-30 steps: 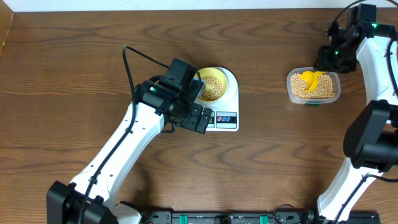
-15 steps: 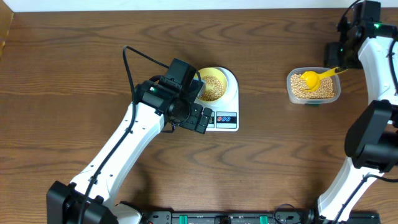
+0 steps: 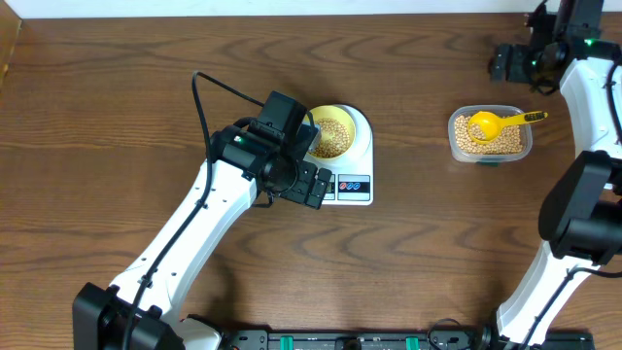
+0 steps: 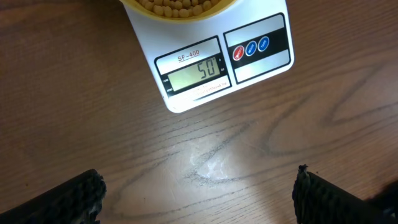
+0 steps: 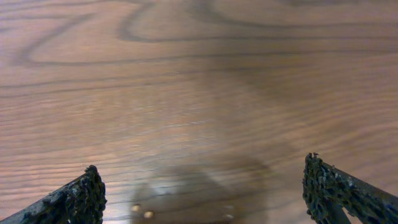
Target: Scoop item into bowl and weigh 50g on scale
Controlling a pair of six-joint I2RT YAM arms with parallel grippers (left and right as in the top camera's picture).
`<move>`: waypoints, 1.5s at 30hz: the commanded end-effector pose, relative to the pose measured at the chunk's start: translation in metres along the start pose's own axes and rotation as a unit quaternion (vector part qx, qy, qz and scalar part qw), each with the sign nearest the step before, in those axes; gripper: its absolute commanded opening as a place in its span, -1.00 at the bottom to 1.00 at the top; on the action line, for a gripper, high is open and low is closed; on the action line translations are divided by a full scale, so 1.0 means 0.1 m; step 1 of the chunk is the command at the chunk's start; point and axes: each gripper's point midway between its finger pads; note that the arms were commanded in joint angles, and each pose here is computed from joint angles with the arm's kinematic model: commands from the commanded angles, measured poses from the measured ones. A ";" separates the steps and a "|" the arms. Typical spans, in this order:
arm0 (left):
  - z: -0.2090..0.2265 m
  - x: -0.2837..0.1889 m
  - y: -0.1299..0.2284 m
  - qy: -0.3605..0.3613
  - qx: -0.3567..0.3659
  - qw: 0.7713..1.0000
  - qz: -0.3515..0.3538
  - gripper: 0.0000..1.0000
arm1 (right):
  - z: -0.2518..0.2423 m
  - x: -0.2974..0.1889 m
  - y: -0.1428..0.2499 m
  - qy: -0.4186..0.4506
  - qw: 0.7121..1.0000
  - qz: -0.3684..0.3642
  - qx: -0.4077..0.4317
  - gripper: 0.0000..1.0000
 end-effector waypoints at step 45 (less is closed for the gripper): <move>0.02 0.01 0.01 -0.006 -0.005 1.000 0.000 0.96 | 0.26 0.03 -0.05 -0.036 0.999 -0.005 -0.005 0.98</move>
Point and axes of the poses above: each gripper's point midway between its finger pads, its own x axis out along the fingers, its own z axis along the line the jaws close on, y = z × x, and after that the axes turned 8 degrees about -x, right-handed
